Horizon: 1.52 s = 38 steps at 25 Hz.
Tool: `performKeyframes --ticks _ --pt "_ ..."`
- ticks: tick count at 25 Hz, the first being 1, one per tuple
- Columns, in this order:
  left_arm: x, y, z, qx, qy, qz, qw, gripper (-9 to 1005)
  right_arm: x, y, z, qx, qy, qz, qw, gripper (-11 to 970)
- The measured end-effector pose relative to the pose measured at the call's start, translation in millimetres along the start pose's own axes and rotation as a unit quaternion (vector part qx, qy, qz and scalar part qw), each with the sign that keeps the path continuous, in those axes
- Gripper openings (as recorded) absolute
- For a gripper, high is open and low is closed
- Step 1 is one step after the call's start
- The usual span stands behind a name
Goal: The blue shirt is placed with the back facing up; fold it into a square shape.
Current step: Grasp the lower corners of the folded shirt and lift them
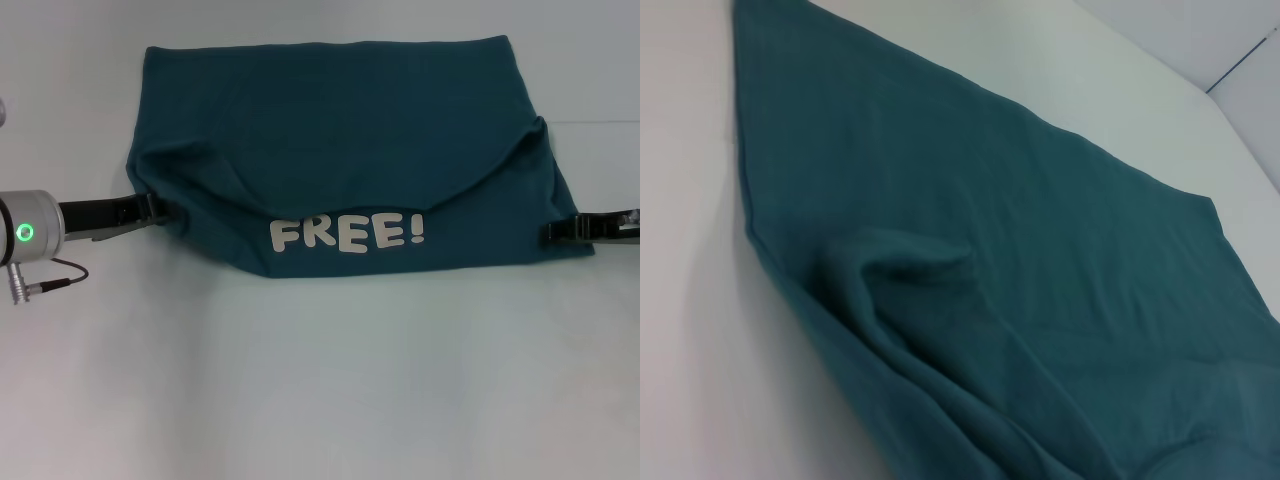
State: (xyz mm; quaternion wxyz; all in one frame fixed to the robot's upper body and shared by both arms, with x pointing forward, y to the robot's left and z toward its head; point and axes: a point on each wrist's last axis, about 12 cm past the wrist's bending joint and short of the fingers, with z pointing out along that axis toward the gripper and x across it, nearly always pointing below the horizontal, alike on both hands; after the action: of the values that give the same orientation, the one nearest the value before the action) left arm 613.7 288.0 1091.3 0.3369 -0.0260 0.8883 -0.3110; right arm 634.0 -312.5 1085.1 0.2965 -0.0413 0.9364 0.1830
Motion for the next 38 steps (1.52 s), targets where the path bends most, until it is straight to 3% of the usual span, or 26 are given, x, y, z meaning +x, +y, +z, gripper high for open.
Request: performKeyframes --ticks 6,11,16,26,31,38 --pt "0 0.3 0 -0.001 0.0 0.0 1.0 27 -1 -1.3 -2 0.0 -0.004 0.003 1.0 403" --pt "1 1.0 0 -0.003 0.002 0.001 1.0 28 -3 -2.7 -4 0.001 -0.005 0.005 1.0 158" --pt "2 2.0 -5 0.006 0.025 0.007 1.0 28 -7 -0.9 -14 -0.021 0.007 0.003 1.0 55" --pt "18 -4.0 -39 0.048 0.146 0.019 0.988 28 1 9.5 -61 -0.115 0.115 -0.008 0.987 57" --pt "35 -5.8 -63 0.075 0.218 0.015 0.973 27 17 10.1 -72 -0.139 0.183 -0.014 0.973 58" --pt "57 -1.0 -81 0.076 0.286 0.004 0.955 27 41 11.2 -82 -0.171 0.263 -0.021 0.949 59"
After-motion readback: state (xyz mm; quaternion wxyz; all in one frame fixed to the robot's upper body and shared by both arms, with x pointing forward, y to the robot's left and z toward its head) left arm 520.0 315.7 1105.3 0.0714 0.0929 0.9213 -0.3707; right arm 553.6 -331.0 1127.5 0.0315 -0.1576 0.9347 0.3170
